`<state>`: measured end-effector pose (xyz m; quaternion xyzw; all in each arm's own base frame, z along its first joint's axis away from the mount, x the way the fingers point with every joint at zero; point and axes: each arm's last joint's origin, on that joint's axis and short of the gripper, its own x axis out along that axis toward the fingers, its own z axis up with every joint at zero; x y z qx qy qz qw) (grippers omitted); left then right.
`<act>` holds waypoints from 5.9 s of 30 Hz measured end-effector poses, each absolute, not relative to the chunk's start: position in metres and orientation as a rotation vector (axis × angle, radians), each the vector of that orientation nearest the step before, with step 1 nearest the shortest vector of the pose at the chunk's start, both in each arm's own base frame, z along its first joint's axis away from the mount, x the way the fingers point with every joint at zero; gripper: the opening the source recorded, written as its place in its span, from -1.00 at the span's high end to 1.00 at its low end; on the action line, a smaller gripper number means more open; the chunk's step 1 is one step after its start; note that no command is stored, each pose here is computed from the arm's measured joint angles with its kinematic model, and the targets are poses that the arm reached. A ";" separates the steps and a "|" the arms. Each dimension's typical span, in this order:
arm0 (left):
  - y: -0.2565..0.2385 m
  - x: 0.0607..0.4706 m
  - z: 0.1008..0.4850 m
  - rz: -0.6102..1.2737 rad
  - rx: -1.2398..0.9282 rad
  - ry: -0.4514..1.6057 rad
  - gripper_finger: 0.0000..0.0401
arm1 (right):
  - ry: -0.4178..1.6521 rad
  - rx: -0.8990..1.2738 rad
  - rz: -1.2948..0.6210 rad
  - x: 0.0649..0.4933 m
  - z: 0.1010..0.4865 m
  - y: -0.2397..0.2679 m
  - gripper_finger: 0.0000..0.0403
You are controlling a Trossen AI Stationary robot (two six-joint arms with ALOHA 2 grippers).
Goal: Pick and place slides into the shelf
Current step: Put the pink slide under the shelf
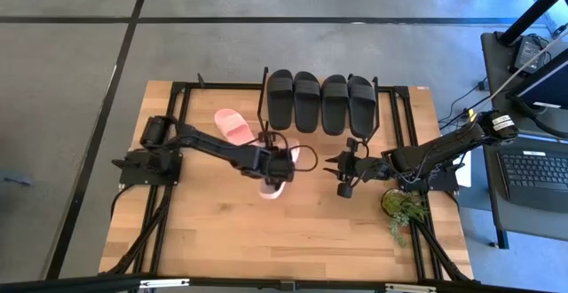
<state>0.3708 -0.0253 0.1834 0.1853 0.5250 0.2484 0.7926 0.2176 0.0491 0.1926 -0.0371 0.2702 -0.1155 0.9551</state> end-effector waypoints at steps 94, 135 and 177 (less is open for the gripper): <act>-0.003 0.325 0.141 0.223 0.009 0.813 0.13 | 0.518 -0.019 -0.251 0.219 0.195 0.048 0.40; 0.040 0.310 0.135 0.154 0.005 0.982 0.13 | 0.522 -0.020 -0.258 0.220 0.194 0.047 0.40; 0.032 0.260 0.200 0.459 0.087 1.019 0.13 | 0.551 -0.050 -0.271 0.219 0.192 0.042 0.40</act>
